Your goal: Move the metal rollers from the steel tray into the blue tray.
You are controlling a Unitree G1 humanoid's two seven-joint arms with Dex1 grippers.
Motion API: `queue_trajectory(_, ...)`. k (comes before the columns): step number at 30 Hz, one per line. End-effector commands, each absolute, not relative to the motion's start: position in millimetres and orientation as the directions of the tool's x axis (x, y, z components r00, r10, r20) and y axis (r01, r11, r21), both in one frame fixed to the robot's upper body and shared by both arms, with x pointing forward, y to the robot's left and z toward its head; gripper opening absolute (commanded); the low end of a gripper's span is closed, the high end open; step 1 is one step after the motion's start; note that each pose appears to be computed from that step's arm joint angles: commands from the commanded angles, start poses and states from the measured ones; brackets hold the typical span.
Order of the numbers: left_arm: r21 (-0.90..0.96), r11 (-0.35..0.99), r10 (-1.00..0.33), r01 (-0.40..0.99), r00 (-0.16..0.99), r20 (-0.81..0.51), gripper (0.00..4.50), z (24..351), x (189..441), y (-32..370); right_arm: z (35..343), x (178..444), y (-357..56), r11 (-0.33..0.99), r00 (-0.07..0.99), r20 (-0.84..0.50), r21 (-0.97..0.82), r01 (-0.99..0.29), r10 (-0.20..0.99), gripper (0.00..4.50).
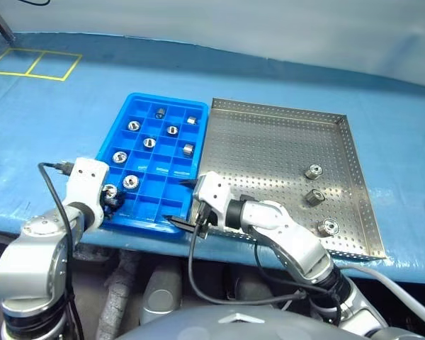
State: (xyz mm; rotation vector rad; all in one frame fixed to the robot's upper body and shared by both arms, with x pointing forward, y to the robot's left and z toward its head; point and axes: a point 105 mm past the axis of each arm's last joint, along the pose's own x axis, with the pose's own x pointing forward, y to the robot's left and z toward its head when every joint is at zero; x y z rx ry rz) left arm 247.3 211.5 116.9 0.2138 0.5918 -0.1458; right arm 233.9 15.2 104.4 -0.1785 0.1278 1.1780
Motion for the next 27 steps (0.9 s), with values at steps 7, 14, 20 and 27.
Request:
queue_trajectory(7, 0.139, 0.923, -0.234, 0.360, 0.809, -0.539, 4.44, 133.8, 254.2, 185.4, 119.4, 234.3, -9.2, 0.488, 0.497, -0.149, -0.095, -0.868, 0.855, 4.50)
queue_trajectory(14, 0.182, 0.933, -0.169, 0.310, 0.825, -0.539, 4.44, 136.3, 251.6, 201.8, 121.0, 235.0, -11.9, 0.509, 0.516, -0.142, -0.085, -0.857, 0.845, 4.50)
queue_trajectory(20, 0.167, 0.912, -0.227, 0.376, 0.798, -0.558, 4.44, 139.8, 245.0, 205.7, 125.4, 236.4, -6.2, 0.484, 0.493, -0.129, -0.099, -0.870, 0.860, 4.50)
queue_trajectory(27, 0.147, 0.899, -0.262, 0.412, 0.777, -0.572, 3.28, 138.5, 245.1, 202.0, 125.0, 236.6, -2.8, 0.479, 0.489, -0.127, -0.100, -0.872, 0.863, 4.50)
